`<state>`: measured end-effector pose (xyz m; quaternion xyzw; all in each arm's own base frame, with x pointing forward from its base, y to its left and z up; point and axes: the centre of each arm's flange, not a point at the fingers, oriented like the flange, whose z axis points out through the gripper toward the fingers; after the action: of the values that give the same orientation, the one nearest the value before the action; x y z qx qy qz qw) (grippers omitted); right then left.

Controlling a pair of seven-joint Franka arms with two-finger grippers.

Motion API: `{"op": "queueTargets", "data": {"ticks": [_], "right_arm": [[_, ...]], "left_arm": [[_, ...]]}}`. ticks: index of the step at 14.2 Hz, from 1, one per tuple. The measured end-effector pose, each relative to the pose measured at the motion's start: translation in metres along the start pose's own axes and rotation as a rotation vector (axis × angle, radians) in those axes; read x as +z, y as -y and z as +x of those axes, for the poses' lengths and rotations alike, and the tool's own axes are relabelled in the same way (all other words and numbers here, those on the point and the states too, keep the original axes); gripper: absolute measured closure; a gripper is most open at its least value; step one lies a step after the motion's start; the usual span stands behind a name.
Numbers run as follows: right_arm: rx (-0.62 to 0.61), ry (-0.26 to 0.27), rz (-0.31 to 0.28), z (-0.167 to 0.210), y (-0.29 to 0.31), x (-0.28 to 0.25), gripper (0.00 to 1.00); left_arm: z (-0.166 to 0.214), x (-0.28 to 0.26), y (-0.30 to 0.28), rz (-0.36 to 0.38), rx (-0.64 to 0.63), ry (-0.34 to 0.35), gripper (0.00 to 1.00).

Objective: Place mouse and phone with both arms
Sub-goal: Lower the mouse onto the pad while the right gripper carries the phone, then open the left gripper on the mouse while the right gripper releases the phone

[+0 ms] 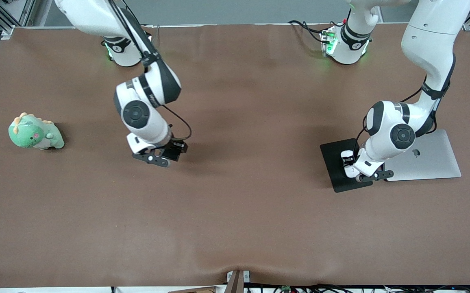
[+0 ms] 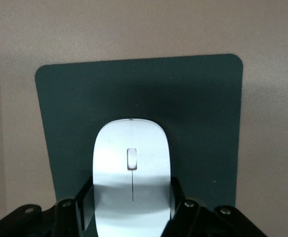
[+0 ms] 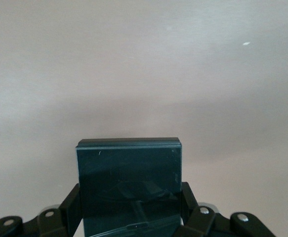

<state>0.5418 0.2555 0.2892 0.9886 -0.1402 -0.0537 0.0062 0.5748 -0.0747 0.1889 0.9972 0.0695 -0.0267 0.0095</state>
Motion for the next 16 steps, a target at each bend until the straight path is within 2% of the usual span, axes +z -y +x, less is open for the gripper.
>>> {"op": "queueTargets", "data": {"ticks": [3,9,11,13,14,16], "right_arm": [[-0.047,0.022,-0.002,0.005,-0.057,0.002,0.20],[-0.120,0.034,0.010,0.003,-0.147,0.023,0.20],[-0.156,0.019,0.017,0.006,-0.178,0.033,0.20],[-0.191,-0.006,0.029,0.012,-0.215,0.046,0.20],[-0.204,-0.008,0.031,0.013,-0.234,0.052,0.20],[-0.227,0.000,0.034,0.015,-0.265,0.061,0.20]], "left_arm": [[-0.001,0.001,0.000,0.001,0.000,0.004,0.38],[-0.002,0.002,0.000,0.001,-0.002,0.005,0.38],[-0.002,0.002,-0.001,0.001,-0.001,0.006,0.24],[-0.002,0.002,-0.001,0.000,0.000,0.005,0.04],[-0.002,0.002,-0.001,0.000,0.000,0.003,0.00],[0.000,0.000,-0.002,-0.002,0.000,-0.003,0.00]]}}
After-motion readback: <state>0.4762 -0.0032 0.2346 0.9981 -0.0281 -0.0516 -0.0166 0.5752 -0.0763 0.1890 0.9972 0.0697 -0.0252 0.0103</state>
